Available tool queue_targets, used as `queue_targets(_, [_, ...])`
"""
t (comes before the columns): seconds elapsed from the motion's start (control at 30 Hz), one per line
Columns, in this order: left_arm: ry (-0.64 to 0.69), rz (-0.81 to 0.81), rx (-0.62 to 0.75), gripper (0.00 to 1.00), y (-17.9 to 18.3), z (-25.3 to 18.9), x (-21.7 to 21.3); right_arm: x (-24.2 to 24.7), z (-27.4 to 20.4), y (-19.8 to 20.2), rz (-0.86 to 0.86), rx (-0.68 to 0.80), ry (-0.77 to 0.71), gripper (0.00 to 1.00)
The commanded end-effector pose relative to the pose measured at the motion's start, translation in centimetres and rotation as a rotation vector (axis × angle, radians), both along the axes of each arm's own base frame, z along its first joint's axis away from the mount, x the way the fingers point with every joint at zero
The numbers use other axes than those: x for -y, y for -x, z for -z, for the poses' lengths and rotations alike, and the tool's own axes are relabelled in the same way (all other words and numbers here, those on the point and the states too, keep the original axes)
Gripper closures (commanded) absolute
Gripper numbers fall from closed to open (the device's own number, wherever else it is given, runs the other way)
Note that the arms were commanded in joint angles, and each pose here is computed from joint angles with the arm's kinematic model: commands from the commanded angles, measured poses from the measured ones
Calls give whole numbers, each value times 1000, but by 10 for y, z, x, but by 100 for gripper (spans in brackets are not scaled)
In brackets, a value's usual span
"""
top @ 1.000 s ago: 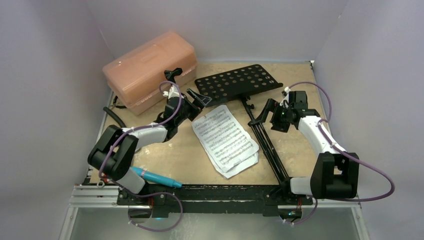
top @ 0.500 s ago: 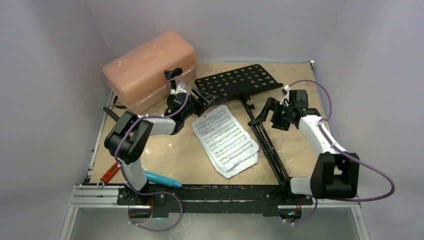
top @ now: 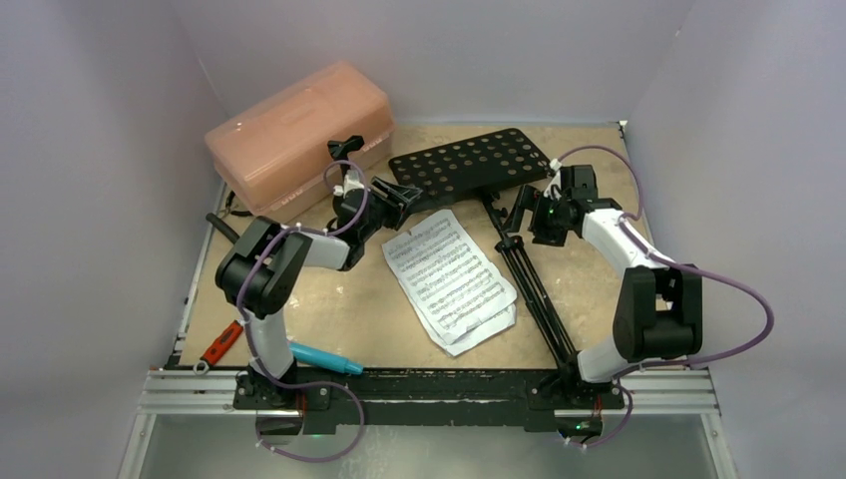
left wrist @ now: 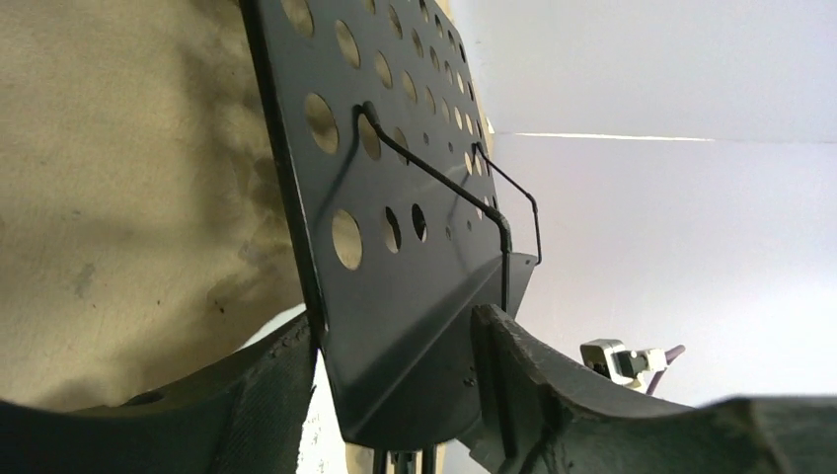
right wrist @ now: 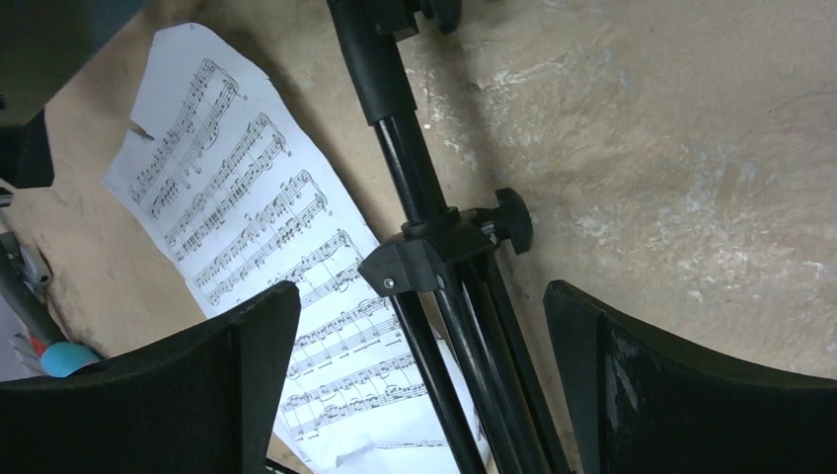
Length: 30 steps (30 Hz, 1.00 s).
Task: Set up the instrument practice props
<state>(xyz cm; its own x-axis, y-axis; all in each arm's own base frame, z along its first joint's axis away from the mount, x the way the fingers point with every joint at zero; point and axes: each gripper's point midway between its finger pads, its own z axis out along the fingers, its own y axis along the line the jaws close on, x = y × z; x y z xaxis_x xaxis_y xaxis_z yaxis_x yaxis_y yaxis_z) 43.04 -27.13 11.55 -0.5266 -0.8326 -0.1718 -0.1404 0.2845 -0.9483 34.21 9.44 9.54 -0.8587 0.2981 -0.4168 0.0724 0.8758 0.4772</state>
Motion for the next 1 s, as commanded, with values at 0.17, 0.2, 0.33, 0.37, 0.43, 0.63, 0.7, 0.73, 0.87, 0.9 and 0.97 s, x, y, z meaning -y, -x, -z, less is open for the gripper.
queue_targets(0.17, [240, 18, 92, 55, -21, -10, 14, -5, -17, -1, -32, 60, 29, 5])
queue_targets(0.2, [247, 29, 95, 57, -22, -10, 17, -4, -16, 2, -31, 56, 31, 5])
queue_targets(0.33, [249, 50, 106, 64, -26, -9, 22, 0, -13, 12, -25, 41, 48, 5])
queue_targets(0.37, [249, 51, 106, 67, -26, -9, 22, 1, -12, 14, -25, 37, 55, 5])
queue_targets(0.43, [254, 57, 113, 73, -26, -11, 23, 2, -10, 17, -26, 31, 61, 5])
queue_targets(0.63, [279, 95, 157, 96, -22, -24, 28, 1, -11, 20, -36, 27, 59, 5])
queue_targets(0.7, [290, 114, 178, 100, -21, -33, 30, 0, -12, 22, -41, 19, 53, 5])
queue_targets(0.73, [295, 124, 189, 100, -20, -37, 32, 0, -12, 22, -40, 16, 53, 5])
queue_targets(0.87, [314, 160, 236, 100, -19, -62, 41, 3, -18, 19, -36, 24, 72, 5])
queue_targets(0.9, [316, 171, 251, 100, -18, -70, 44, 4, -19, 19, -33, 26, 76, 4])
queue_targets(0.97, [315, 196, 285, 100, -15, -87, 53, 5, -23, 18, -29, 36, 83, 4])
